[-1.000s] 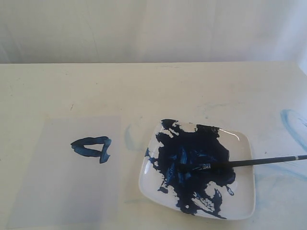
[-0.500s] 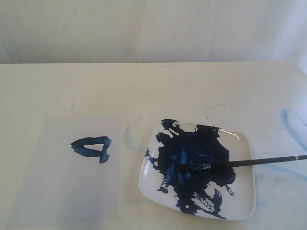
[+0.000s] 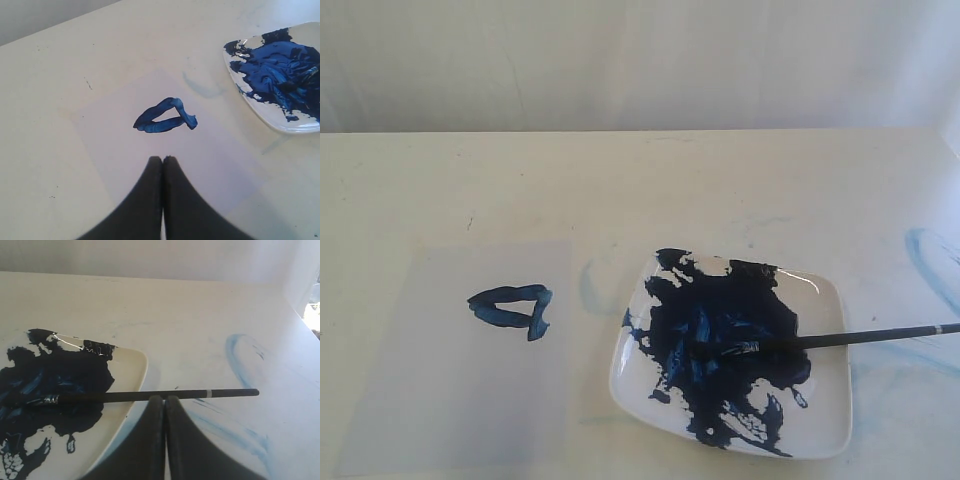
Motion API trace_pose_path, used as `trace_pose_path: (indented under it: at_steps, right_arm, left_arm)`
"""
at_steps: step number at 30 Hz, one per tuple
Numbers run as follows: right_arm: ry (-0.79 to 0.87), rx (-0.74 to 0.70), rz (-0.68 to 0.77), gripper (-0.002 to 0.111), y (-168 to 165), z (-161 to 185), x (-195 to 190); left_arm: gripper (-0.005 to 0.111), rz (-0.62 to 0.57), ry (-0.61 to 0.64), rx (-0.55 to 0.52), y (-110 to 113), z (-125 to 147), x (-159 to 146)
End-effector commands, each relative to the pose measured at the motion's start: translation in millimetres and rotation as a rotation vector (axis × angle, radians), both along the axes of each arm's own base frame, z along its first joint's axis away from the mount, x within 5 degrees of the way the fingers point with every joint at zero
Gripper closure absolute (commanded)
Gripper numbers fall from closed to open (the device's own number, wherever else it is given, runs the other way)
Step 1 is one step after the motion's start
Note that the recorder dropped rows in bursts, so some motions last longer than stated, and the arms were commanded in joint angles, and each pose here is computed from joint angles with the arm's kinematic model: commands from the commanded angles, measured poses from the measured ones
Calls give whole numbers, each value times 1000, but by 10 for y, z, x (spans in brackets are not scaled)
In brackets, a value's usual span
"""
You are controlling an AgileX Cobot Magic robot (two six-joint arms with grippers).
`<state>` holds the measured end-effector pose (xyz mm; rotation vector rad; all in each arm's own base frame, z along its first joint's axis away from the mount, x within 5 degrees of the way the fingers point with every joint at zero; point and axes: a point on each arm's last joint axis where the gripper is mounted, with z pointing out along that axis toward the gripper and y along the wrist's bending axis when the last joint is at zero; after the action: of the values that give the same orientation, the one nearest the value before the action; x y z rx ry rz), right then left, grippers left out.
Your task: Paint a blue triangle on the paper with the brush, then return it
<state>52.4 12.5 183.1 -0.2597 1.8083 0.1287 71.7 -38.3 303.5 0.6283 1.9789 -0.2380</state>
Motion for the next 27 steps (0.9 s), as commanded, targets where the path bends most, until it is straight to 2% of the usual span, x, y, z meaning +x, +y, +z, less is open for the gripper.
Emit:
trace_pose_path:
  at_steps: [1,5,11,13,18,23,27]
  right_arm:
    - [-5,5,4,108,2,-2,-3]
    - [-5,5,4,108,2,-2,-3]
    - [-5,5,4,108,2,-2,-3]
    - [-3,5,3,108,2,-4,-3]
    - [-5,5,4,108,2,-2,-3]
    - [-5,5,4,108,2,-2,-3]
    - [-5,5,4,108,2,-2,-3]
  left_arm:
    - [107,-14,2,-11,-16,-4,-21]
    - [107,-14,-64,-4,-26,36,-141]
    - [107,-16,-422,29,-84,108,-821]
    - [107,-39,-421,15,-103,137,-855]
    - [107,-104,-429,-132,-151,165,-869]
    - [107,-91,-453,-235,-161,180,-829]
    - [107,-62,-475,-256,-141,208,-817]
